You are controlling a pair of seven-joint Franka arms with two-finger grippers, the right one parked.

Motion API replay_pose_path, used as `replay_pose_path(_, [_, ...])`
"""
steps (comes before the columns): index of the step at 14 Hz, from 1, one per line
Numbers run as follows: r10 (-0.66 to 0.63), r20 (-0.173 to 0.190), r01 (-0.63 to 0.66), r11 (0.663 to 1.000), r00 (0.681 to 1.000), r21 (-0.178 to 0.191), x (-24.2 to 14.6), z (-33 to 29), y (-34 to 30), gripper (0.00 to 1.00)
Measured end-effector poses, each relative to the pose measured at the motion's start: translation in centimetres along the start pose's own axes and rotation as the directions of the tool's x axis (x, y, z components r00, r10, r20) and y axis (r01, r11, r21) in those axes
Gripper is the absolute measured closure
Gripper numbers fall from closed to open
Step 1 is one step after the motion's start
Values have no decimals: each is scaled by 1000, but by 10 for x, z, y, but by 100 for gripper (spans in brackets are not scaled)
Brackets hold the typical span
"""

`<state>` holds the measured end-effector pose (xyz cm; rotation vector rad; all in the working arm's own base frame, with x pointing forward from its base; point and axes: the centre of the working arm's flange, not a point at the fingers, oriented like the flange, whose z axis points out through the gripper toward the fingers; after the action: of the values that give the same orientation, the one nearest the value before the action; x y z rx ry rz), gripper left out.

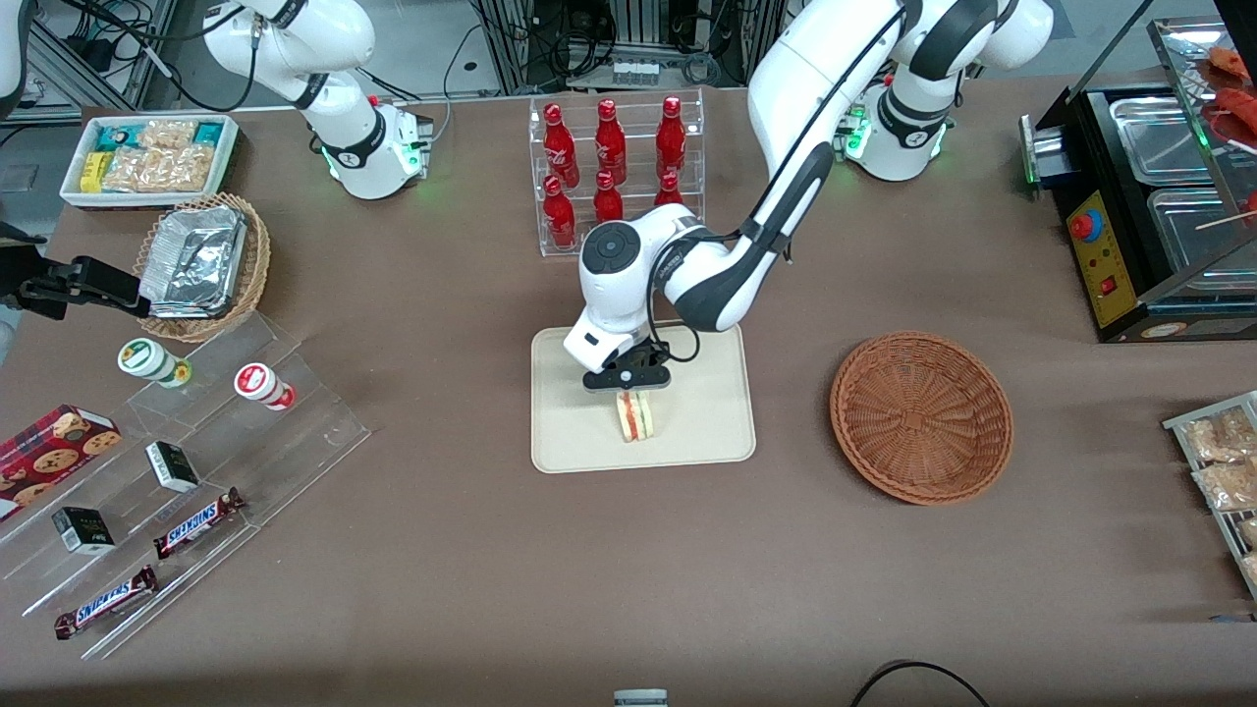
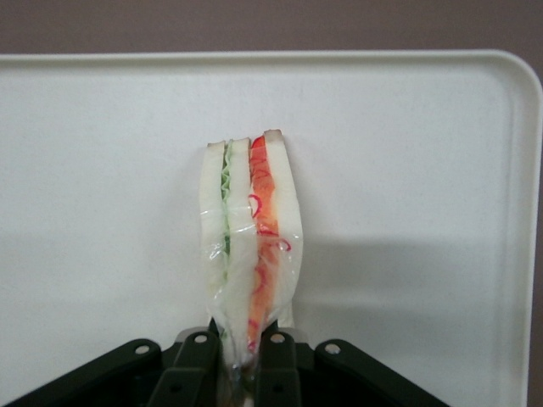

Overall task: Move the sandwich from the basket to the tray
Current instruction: 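Lower the sandwich onto the tray and open the left gripper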

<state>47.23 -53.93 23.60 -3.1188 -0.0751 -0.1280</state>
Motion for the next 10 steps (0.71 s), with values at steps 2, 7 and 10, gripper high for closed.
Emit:
replay_pose_path(2, [8,1,-8,1000,1000,3,-4,2,2,84])
replay_pose_path(7, [12,0,-12,1000,1000,5,-5,3,3,85])
replay_pose_path(10, [11,-2,-11,1000,1000,4,-4,2,3,70])
